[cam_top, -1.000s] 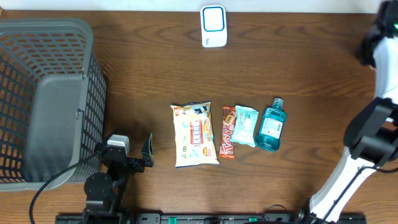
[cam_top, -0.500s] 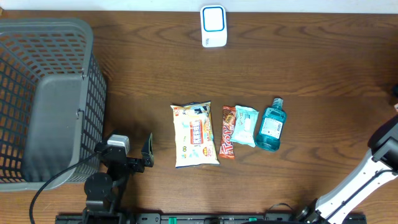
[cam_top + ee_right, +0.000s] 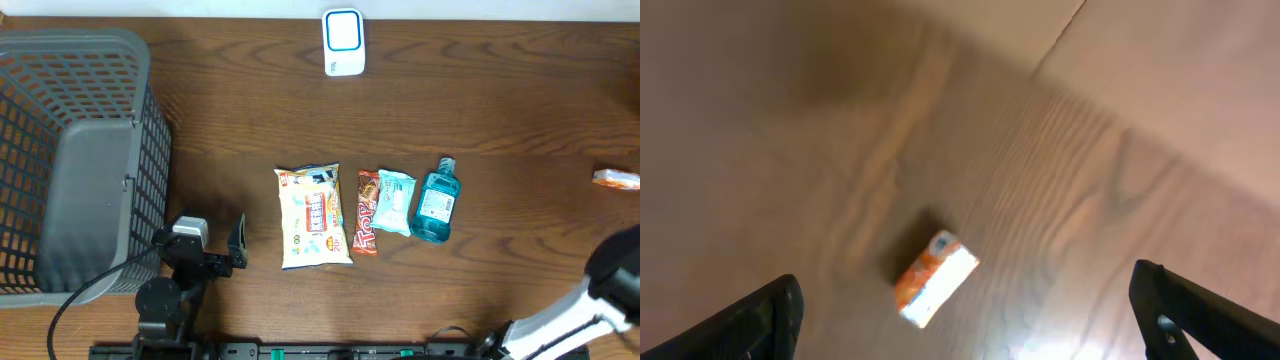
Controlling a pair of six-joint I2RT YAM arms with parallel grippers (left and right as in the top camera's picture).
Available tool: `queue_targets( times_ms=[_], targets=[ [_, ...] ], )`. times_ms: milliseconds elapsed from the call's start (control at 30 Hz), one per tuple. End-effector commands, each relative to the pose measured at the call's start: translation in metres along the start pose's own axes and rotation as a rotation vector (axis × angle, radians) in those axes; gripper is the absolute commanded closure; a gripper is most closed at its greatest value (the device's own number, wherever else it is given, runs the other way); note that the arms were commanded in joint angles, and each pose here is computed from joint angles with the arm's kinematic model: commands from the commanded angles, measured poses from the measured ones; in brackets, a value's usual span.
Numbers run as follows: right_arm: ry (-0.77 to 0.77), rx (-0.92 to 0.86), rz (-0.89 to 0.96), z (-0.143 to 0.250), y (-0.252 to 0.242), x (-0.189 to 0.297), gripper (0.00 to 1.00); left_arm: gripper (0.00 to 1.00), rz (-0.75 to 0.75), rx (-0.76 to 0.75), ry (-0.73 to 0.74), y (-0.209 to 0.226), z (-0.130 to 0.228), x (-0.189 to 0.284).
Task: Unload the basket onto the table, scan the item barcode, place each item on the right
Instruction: 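Move the orange box to the table's right edge and release it, then bring the right gripper back over the green wipes pack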
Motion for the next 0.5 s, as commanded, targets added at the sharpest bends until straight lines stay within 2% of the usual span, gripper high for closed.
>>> queue_targets(
  times_ms=[0, 100, 267, 367, 467],
  targets=[
    [-0.136, -0.090, -0.045, -0.018, -0.018, 0.060, 0.01, 0.02, -0.005, -0.007, 0.037, 0.001, 0.009, -0.001],
    [-0.104, -0.087, -0.266, -0.015, -0.009, 0.087, 0.01, 0.02, -0.005, -0.007, 0.037, 0.001, 0.009, -0.001],
    [0.162, -0.018, -0.775, 0.010, 0.028, 0.111, 0.01, 0.02, -0.005, -0.007, 0.037, 0.001, 0.009, -0.001],
    [0.316, 0.036, -0.922, 0.033, 0.049, 0.116, 0.01, 0.02, -0.005, -0.007, 0.037, 0.001, 0.009, -0.001],
    [0.436, 0.162, -0.948, 0.072, 0.078, 0.123, 0.01, 0.02, -0.005, -0.007, 0.037, 0.001, 0.009, -0.001]
  ],
)
Point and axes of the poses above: each gripper's point midway between its finger pads, its own x axis back along the fingers, its own y axis along the line the jaws close on, z = x × y, the point moved 9 cm from there along x, back along the fingers, and after that the axes turned 7 degrees about -x, right-handed, at the moved point
